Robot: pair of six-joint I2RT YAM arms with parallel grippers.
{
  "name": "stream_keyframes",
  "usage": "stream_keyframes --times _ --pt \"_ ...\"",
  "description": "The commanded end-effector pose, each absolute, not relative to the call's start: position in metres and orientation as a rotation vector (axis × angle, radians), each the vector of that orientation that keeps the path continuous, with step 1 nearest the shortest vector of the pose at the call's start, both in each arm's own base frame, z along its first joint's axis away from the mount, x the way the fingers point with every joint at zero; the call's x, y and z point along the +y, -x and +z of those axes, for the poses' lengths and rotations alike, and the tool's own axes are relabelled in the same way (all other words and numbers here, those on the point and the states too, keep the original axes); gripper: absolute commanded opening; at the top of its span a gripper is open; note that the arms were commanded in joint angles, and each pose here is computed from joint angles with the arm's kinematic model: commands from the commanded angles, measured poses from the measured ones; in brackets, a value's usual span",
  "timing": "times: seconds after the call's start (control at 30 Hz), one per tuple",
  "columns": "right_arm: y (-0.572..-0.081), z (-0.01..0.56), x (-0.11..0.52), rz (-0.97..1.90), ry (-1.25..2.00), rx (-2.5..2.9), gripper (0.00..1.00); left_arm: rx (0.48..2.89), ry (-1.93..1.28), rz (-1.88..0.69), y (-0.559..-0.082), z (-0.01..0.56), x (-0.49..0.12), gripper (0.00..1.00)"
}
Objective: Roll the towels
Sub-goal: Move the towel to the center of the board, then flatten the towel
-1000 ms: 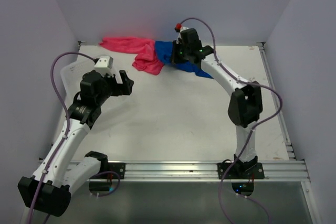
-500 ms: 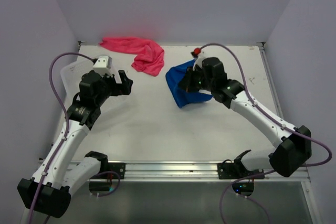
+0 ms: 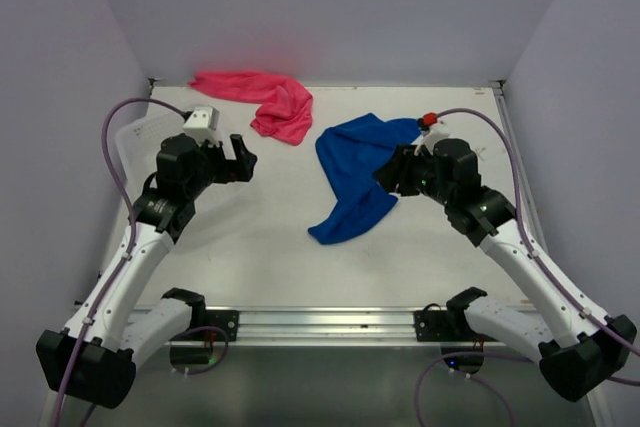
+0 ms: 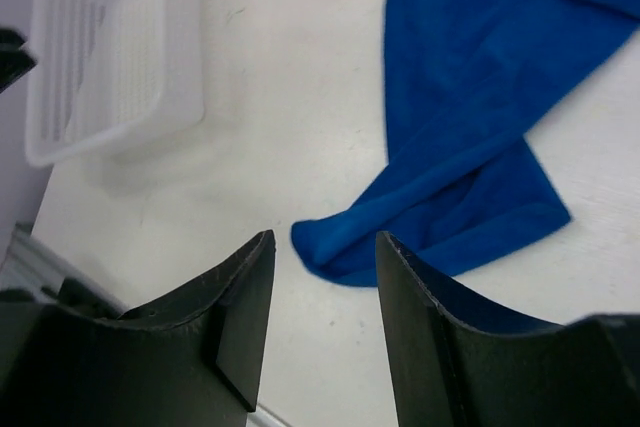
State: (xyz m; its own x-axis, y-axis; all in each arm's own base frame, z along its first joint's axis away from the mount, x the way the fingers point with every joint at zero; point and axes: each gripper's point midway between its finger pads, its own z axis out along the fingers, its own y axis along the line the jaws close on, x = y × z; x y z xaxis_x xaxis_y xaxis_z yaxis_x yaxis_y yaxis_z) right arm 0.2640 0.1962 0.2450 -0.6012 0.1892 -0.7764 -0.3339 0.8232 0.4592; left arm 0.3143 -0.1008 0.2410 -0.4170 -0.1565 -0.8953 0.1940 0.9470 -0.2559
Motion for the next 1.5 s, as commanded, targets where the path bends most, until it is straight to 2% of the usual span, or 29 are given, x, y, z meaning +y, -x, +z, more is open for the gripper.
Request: stream_keyframes --times 0.0,0.17,0.3,0.47,0.67,0.9,1.3,1.47 --pt "-0.290 0.204 0.156 0.547 -0.089 2.198 0.48 1.946 -0.086 -0.468 -0.316 0.241 -0.120 1.00" --pt "-0.317 0.184 0.127 0.542 -0.266 2.230 0.48 2.035 -0.175 -0.521 -0.304 0.216 -0.162 1.00" --pt "-0.327 0.175 0.121 0.584 -0.313 2.239 0.48 2.158 -0.270 -0.662 -0.269 0.189 -0.221 0.96" --pt "-0.332 0.164 0.117 0.621 -0.346 2.244 0.47 2.263 -0.339 -0.747 -0.226 0.161 -0.266 0.95" --pt "-0.330 0.154 0.109 0.645 -0.374 2.245 0.45 2.426 -0.184 -0.826 -0.201 0.108 -0.285 0.90" --pt "-0.325 0.144 0.104 0.650 -0.393 2.254 0.44 2.415 0.114 -0.898 -0.210 0.096 -0.289 0.90" --pt "-0.323 0.137 0.103 0.666 -0.401 2.257 0.41 2.482 0.298 -0.826 -0.229 0.064 -0.283 0.85" --pt "-0.324 0.131 0.105 0.682 -0.407 2.264 0.41 2.443 0.372 -0.843 -0.240 0.061 -0.279 0.80"
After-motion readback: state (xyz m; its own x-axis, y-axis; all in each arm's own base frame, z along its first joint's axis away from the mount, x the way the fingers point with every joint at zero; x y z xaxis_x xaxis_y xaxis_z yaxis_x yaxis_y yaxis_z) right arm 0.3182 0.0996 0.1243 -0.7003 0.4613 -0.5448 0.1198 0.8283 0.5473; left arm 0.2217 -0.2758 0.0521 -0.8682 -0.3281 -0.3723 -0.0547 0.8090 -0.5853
